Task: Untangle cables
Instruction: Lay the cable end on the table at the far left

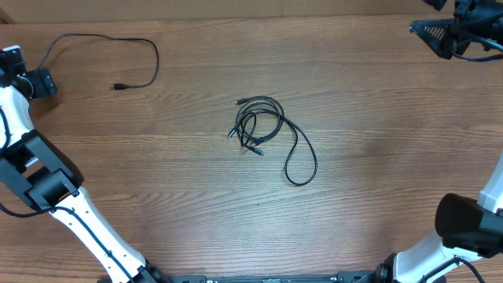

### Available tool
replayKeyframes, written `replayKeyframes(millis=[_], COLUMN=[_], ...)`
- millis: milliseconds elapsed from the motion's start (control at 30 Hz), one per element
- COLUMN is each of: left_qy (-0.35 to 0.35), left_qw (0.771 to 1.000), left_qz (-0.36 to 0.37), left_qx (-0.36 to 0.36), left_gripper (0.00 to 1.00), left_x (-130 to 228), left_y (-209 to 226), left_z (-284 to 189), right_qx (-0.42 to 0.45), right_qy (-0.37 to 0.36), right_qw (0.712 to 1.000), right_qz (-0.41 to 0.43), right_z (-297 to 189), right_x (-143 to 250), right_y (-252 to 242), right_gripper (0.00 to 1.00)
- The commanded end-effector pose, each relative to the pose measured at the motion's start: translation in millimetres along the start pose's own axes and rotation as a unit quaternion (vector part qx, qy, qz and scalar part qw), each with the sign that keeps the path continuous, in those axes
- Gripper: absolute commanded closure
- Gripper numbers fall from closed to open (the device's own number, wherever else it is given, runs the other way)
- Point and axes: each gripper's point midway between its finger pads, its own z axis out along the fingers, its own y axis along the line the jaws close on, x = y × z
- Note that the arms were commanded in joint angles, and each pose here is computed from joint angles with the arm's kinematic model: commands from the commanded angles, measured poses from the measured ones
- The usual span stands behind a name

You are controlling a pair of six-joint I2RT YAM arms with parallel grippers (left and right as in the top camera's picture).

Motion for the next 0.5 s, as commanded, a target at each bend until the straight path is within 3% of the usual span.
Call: replayKeyframes(millis=[0,67,133,167,300,400,467], left_qy=[-0.006,-0.008,-0.013,-0.017,-0.055,-0.098,-0.131], left_qw=[0.999,0.998,0.997,0.997,0.990,0.966,0.942], left_qz=[0.019,0.002,-0.004,-0.011,-0.103,-0.202,-0.232], left_qx=[0.051,0.070,0.076,0.075,0.080,0.131,0.202], left_gripper=[0.51,0.64,0.88,0.96,0.96,0.96,0.96], left_x=[4.9,4.8,0.3,-3.5,-40.7,-80.6,-109.2], left_y=[-19.8,-26.4,-28.2,-27.6,-25.6,-35.1,-52.8], left_z=[12.7,12.9,10.0,7.3,-19.2,-51.3,-76.0], right_qx=[0.000,0.000,0.000,0.000,0.000,0.000,0.000], right_qy=[-0.006,-0.006,-0.006,-0.006,-0.006,-0.006,-0.006], right_qw=[1.000,1.000,1.000,1.000,1.000,1.000,1.000], right_qz=[-0.009,-0.009,-0.010,-0.009,-0.009,-0.009,-0.009], right_z=[-3.6,-3.6,-3.6,-3.6,-3.6,-3.6,-3.6], right_x=[-1.3,-1.2,-1.3,-1.2,-1.2,-1.2,-1.2], right_y=[2.6,2.5,2.6,2.5,2.5,2.5,2.5], right_gripper=[0.00,0.00,0.00,0.00,0.00,0.00,0.00])
